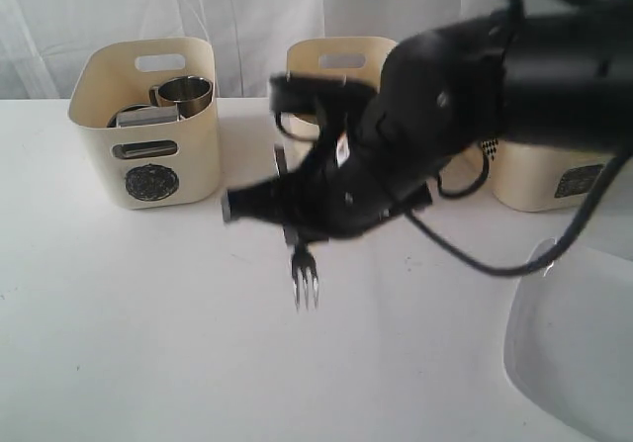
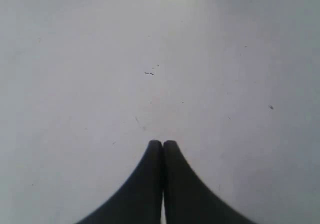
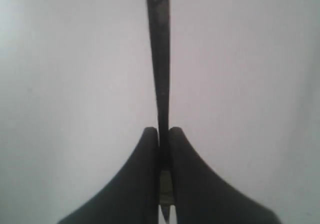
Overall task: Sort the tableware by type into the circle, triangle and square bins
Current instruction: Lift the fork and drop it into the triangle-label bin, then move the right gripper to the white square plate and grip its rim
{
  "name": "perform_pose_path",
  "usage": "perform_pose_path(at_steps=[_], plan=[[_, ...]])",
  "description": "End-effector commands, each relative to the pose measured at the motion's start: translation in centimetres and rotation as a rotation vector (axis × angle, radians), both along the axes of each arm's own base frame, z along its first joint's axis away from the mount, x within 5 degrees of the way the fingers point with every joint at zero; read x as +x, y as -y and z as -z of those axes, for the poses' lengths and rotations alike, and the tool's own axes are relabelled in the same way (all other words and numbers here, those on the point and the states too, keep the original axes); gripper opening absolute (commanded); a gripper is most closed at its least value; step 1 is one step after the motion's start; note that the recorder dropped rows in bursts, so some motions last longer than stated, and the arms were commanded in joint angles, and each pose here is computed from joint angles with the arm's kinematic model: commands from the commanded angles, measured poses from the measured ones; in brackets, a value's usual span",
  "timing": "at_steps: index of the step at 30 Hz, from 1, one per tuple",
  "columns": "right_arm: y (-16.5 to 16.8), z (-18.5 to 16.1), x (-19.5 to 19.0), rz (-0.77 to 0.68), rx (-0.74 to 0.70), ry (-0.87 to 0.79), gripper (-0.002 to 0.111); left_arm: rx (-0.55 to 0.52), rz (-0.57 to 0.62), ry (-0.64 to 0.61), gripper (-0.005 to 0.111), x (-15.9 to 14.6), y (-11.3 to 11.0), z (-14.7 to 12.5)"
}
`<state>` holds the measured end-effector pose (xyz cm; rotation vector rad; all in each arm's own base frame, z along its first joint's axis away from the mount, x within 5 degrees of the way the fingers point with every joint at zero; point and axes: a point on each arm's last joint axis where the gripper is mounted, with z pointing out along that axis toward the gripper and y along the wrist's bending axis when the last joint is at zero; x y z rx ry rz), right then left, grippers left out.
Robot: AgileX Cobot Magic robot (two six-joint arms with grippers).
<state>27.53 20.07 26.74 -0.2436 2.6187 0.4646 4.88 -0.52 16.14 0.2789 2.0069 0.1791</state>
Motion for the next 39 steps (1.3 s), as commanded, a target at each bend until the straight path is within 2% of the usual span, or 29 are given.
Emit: perform_pose_path(at_steps=[1,6,10,12,16,18,22,28,33,36,39], plan=[[1.7,-6.3,2.5,0.055,0.121,0.325,0.000,-0.010,0.002,-0.020,0.000,-0.1,0.1,0.4],[5.3,-8.9,7.4,0.208,0.215,0.565,0.000,-0.010,0.002,-0.020,0.000,-0.1,0.1,0.4],[7.1,-8.0,11.3,0.267,0.223,0.694,0.000,-0.010,0.002,-0.020,0.000,-0.1,0.1,0.4],[7.2,-6.5,12.7,0.247,0.183,0.729,0.000,-0.010,0.002,-0.020,0.000,-0.1,0.1,0.4],[7.0,-2.9,15.5,0.090,-0.029,0.900,0.000,-0.010,0.002,-0.020,0.000,-0.1,0.1,0.4],[7.0,-1.6,16.5,0.056,-0.086,0.953,0.000,-0.010,0.002,-0.020,0.000,-0.1,0.1,0.4],[7.0,0.7,18.0,0.073,-0.083,0.913,0.005,-0.010,0.002,-0.020,0.000,-0.1,0.1,0.4],[7.0,1.3,18.1,0.072,-0.087,0.869,0.028,-0.010,0.002,-0.020,0.000,-0.1,0.1,0.4],[7.3,-0.3,17.1,0.055,-0.109,0.821,0.029,-0.010,0.002,-0.020,0.000,-0.1,0.1,0.4],[7.9,-2.6,15.2,0.031,-0.137,0.710,0.027,-0.010,0.002,-0.020,0.000,-0.1,0.1,0.4],[9.1,-4.6,12.1,-0.017,-0.216,0.516,0.020,-0.010,0.002,-0.020,0.000,-0.1,0.1,0.4]])
